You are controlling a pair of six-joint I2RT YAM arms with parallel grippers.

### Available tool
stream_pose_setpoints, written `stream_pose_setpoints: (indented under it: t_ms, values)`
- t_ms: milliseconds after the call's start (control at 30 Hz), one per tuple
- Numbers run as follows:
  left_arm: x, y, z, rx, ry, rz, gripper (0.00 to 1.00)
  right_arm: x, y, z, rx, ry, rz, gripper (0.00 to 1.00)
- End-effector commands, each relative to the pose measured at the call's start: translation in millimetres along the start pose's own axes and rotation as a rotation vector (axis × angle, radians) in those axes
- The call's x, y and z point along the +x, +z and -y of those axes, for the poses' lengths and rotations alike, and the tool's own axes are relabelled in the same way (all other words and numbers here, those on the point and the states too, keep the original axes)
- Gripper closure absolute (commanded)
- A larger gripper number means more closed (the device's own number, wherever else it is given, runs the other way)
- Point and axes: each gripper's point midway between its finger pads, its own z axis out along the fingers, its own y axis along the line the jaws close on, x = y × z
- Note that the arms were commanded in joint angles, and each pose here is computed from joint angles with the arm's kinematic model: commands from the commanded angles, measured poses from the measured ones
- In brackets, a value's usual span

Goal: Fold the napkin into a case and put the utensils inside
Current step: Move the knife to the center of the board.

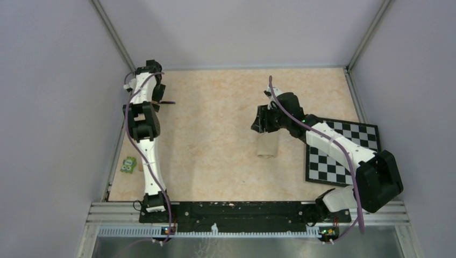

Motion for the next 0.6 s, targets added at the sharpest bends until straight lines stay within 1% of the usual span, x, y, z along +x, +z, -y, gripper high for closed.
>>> stream_pose_setpoints:
  t_ms: [0, 200, 267, 367, 400, 467, 567]
  values:
    - [-5.2, 15.1, -5.5, -0.04, -0.028, -0.003, 0.11, -10.6, 3.9, -1.9, -0.012, -0.013, 0.041, 0.5]
    - [-2.7, 34.0, -34.1, -0.15, 0.043, -0.003, 0.32, -10.2, 5.2, -2.5, -0.016, -0.012, 0.036, 0.51]
    - [-4.4, 37.2, -41.9, -0.177, 0.093, 0.012, 0.45, -11.5, 4.5, -3.0, -0.016, -0.013, 0.04, 0.52]
    - [-4.8, 41.5, -55.5, -0.221, 0.151, 0.026, 0.6, -13.7, 2.1, -4.0, -0.018, -0.015, 0.048, 0.52]
    - [-4.6, 42.4, -59.6, -0.232, 0.167, 0.027, 0.63, -14.3, 1.7, -4.0, -0.017, -0.016, 0.051, 0.53]
    - [-3.6, 43.3, -70.4, -0.261, 0.193, 0.032, 0.68, -15.6, 0.0, -4.0, -0.014, -0.018, 0.057, 0.53]
    - [2.9, 40.4, -84.3, -0.267, 0.241, 0.005, 0.71, -18.8, -3.8, -4.9, -0.012, -0.021, 0.072, 0.53]
